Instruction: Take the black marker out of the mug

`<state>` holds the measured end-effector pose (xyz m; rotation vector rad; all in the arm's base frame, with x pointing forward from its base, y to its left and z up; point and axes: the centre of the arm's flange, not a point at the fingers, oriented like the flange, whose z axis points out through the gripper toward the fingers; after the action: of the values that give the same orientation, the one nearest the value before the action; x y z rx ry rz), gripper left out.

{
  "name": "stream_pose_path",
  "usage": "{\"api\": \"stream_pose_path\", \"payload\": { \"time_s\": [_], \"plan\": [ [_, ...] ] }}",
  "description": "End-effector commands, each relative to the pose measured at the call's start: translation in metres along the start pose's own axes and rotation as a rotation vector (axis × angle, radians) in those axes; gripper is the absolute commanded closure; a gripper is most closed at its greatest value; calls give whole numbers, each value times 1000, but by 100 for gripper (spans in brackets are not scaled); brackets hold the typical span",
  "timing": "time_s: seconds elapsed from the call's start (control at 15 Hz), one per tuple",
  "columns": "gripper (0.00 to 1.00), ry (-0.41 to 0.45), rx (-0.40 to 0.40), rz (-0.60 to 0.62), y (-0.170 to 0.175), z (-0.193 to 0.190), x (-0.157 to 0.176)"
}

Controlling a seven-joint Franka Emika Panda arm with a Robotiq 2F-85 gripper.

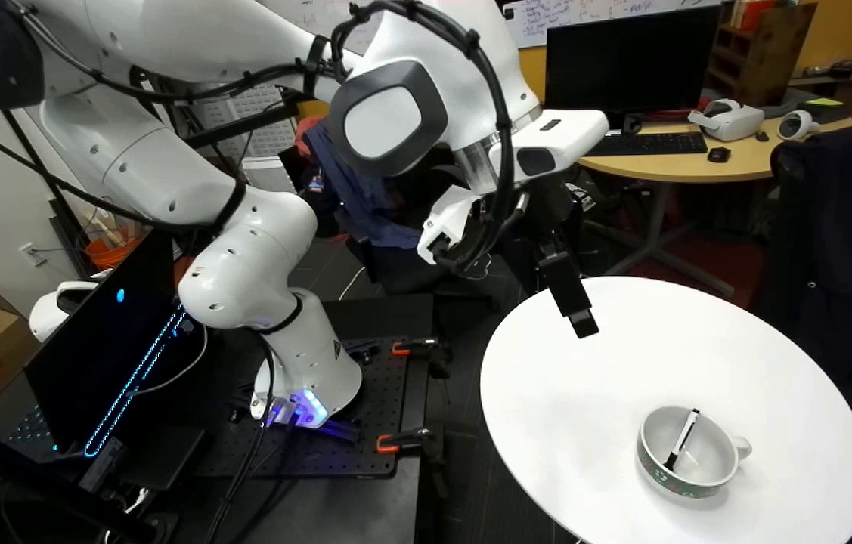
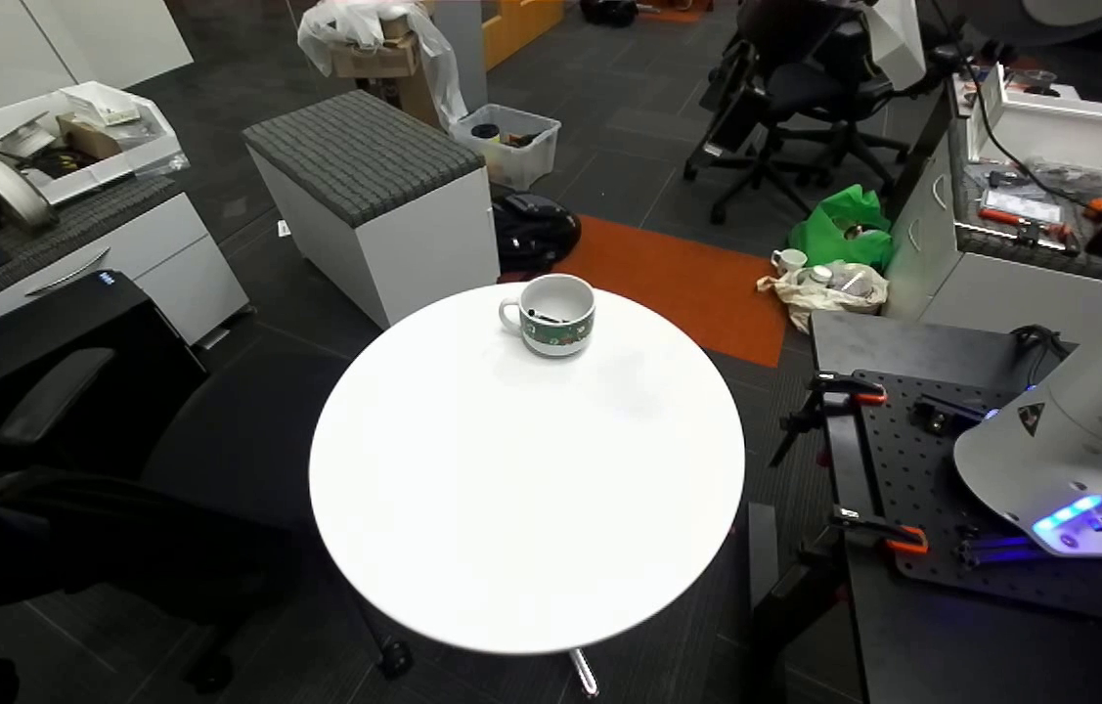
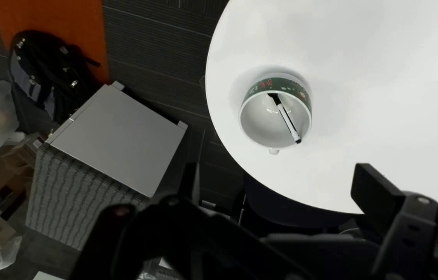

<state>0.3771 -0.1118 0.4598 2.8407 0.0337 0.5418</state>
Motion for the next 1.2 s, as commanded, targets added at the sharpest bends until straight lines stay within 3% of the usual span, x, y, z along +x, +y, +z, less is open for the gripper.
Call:
{"api": "stream_pose_path", "payload": {
  "time_s": [0.0,0.27,1.0,1.13],
  "plan": [
    [0,-36,34,-89,31,25,19],
    [0,-70,76,-156,47,47,27],
    [0,-93,91,-196,33,63,19],
    [0,-116,138,-204,27,70,19]
  ]
}}
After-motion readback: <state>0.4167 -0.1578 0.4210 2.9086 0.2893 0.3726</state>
